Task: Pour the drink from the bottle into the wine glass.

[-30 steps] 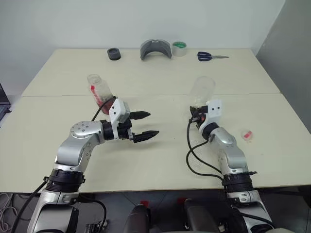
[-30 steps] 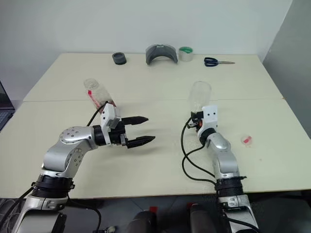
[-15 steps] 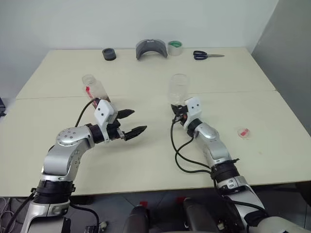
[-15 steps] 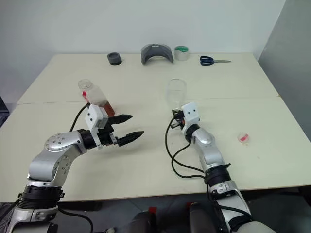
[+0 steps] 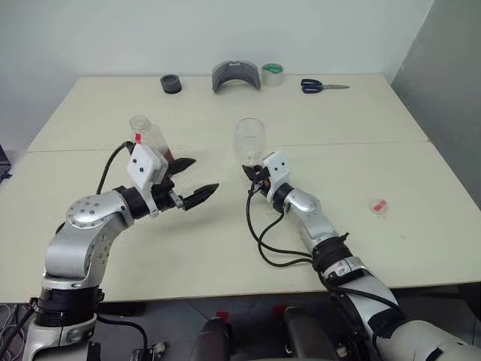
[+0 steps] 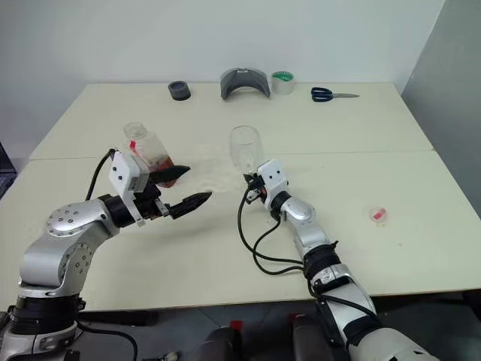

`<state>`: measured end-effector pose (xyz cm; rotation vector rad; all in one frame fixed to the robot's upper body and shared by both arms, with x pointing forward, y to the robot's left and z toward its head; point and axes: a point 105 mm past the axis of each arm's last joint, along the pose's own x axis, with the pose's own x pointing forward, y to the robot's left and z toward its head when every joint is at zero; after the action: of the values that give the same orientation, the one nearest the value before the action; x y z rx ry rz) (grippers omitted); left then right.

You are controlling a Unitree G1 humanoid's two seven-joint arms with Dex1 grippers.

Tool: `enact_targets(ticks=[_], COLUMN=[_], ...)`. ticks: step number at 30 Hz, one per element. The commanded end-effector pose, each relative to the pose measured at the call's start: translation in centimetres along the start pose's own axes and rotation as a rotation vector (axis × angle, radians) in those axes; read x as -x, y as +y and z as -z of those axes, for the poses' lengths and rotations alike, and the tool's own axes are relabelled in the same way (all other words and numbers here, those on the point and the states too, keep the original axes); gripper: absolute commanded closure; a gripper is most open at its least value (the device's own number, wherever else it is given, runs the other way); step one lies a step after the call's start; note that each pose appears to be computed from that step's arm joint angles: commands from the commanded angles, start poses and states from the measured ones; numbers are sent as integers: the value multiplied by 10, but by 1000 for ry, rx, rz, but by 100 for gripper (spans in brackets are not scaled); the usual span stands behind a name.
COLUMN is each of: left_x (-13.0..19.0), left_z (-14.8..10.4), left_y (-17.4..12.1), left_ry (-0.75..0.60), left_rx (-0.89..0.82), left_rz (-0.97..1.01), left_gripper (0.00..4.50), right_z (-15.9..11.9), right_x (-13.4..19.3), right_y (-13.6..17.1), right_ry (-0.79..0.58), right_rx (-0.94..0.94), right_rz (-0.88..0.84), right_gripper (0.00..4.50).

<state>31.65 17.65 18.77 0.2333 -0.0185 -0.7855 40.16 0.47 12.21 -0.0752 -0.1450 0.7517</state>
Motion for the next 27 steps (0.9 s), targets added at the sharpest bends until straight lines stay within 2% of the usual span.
enact_targets(ticks=[1,13,19,23,27], left_x=[4,-1,-2,5,17], left_z=[-24,-34,-33,-8,25], left_y=[1,-5,-4,1,10], left_ry=[-57,-117,-149,-89,-17], left_rx=[-61,-56,-42,-33,-7], left_rz=[-19,-25,-84,-165,-287], left_gripper=[0,0,0,0,0], right_z=[-1,-1,7,9,9], right_x=[0,3,23,47,78], right_y=[-1,-3,-22,-27,-8], right_ry=[-3,0,54,92,131], right_rx=[5,27,113,118,174], right_rz=[-5,-6,43,49,-53], right_gripper=[397,2,2,2,2])
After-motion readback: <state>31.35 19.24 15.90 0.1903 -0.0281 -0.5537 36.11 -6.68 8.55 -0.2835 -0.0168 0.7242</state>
